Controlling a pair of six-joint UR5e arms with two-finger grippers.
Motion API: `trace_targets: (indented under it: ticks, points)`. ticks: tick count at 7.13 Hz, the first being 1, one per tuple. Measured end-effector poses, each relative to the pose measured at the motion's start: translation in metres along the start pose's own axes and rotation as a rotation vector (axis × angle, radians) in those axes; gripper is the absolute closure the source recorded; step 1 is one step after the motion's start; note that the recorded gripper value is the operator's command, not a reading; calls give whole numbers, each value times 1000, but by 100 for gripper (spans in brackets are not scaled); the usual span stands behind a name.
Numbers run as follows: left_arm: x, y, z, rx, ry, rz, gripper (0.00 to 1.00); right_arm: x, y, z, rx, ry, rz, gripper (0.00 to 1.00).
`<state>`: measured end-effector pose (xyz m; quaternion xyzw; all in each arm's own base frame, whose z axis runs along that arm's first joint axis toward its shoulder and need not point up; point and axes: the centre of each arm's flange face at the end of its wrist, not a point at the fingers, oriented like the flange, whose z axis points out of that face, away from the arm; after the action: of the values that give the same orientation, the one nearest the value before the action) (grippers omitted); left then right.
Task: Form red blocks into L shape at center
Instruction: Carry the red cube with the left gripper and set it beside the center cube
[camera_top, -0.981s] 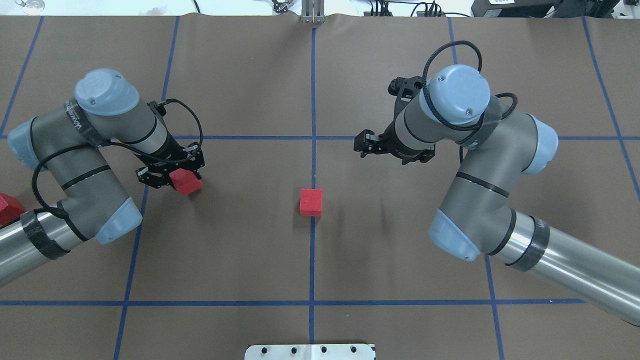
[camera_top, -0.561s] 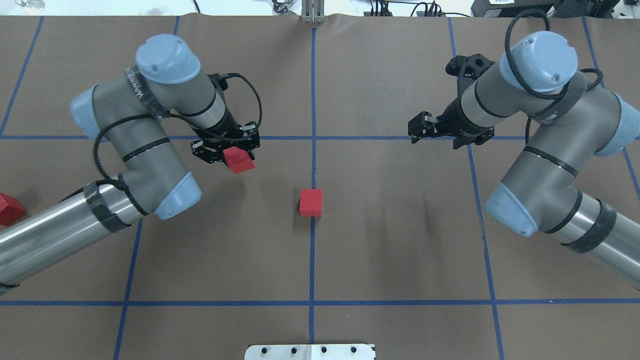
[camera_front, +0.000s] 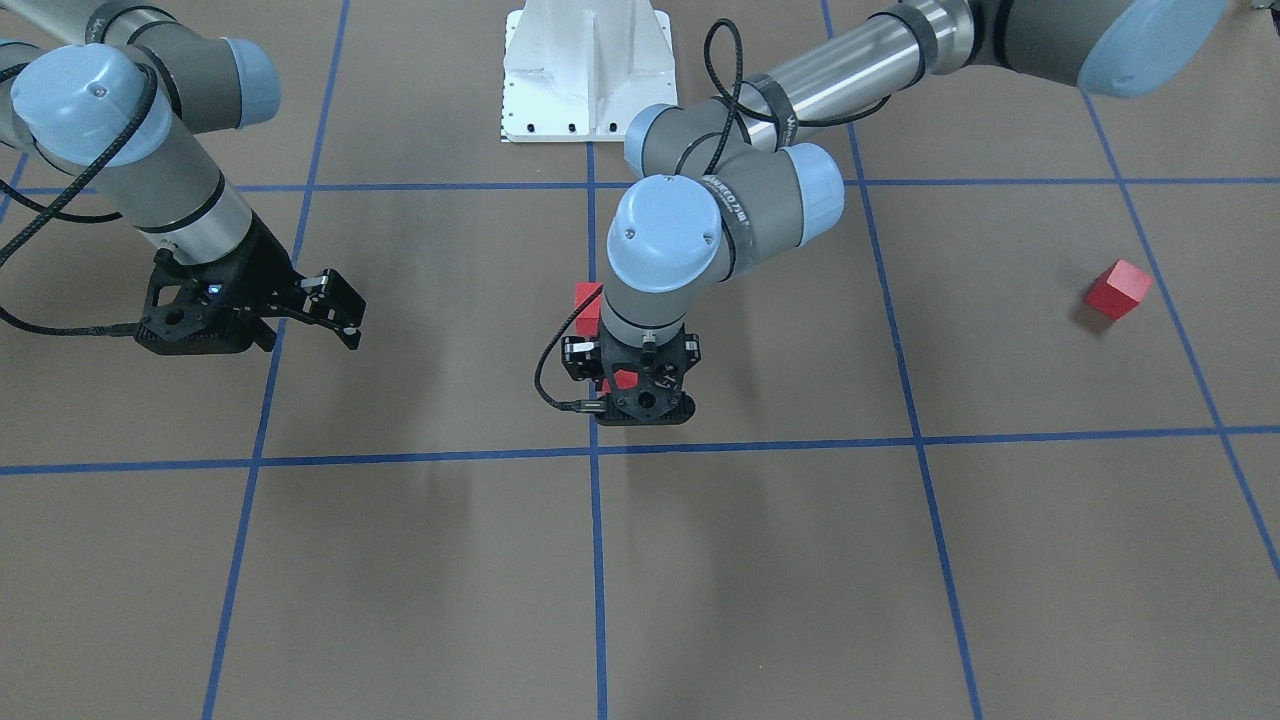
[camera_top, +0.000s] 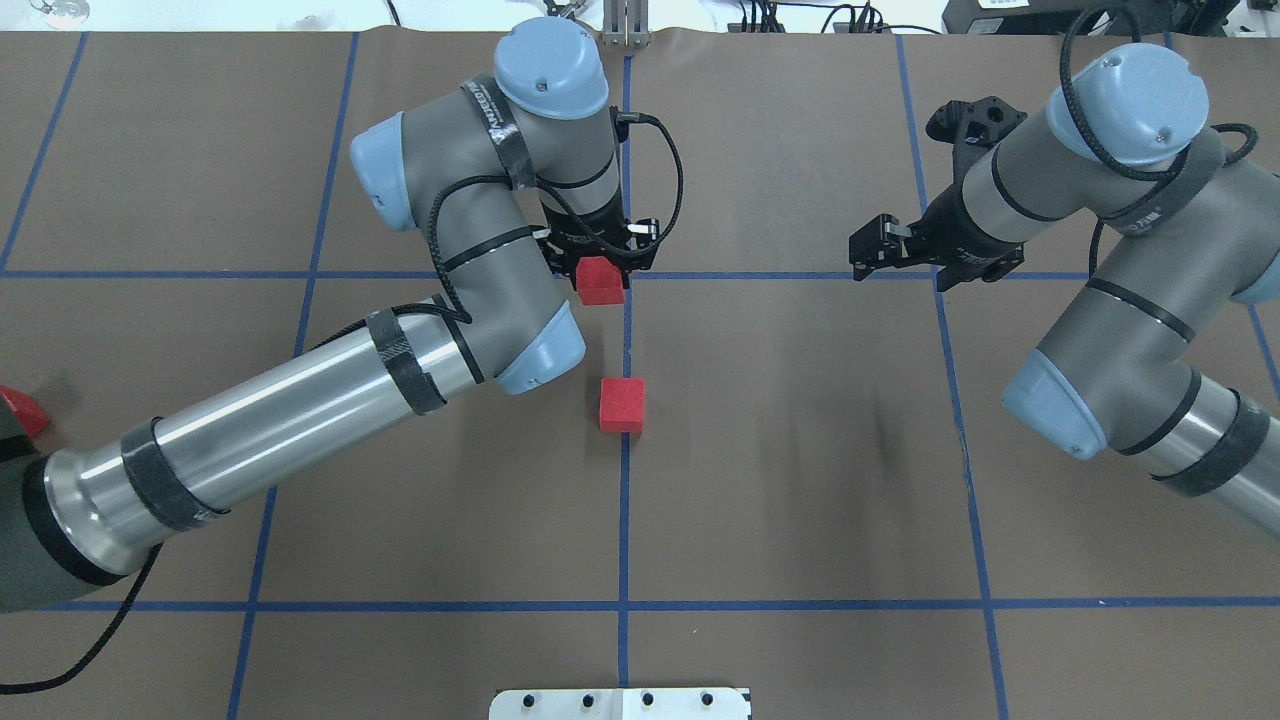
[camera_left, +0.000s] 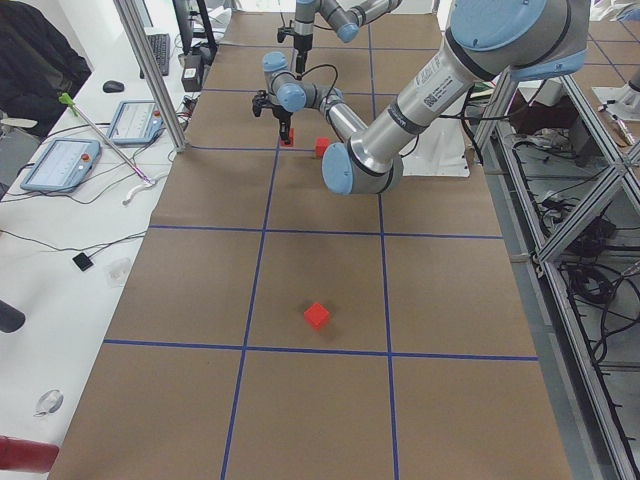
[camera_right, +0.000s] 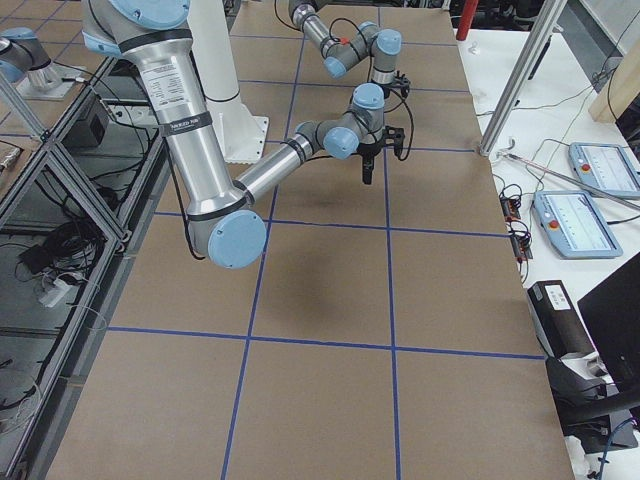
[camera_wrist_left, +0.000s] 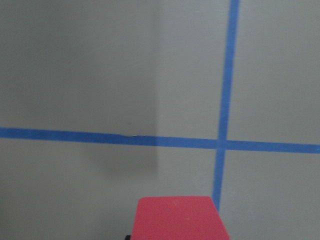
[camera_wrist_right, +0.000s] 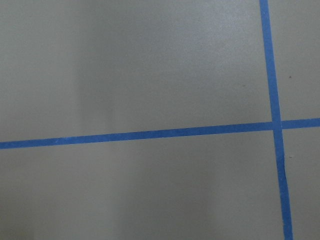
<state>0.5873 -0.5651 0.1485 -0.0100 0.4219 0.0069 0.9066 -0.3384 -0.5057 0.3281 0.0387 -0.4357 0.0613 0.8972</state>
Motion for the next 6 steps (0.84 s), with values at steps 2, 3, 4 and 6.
trace_targets:
  ticks: [2, 3, 4, 6]
  points:
    - [26, 21, 27, 5, -40, 54, 100, 0, 0, 0, 1, 1, -1, 0]
    - [32, 30, 36, 3, -53, 68, 100, -1, 0, 1, 1, 1, -1, 0]
    - [35, 35, 41, -2, -59, 75, 100, -2, -1, 1, 3, 2, -2, 0]
    - [36, 44, 48, -17, -76, 76, 100, -3, -1, 2, 3, 3, -2, 0]
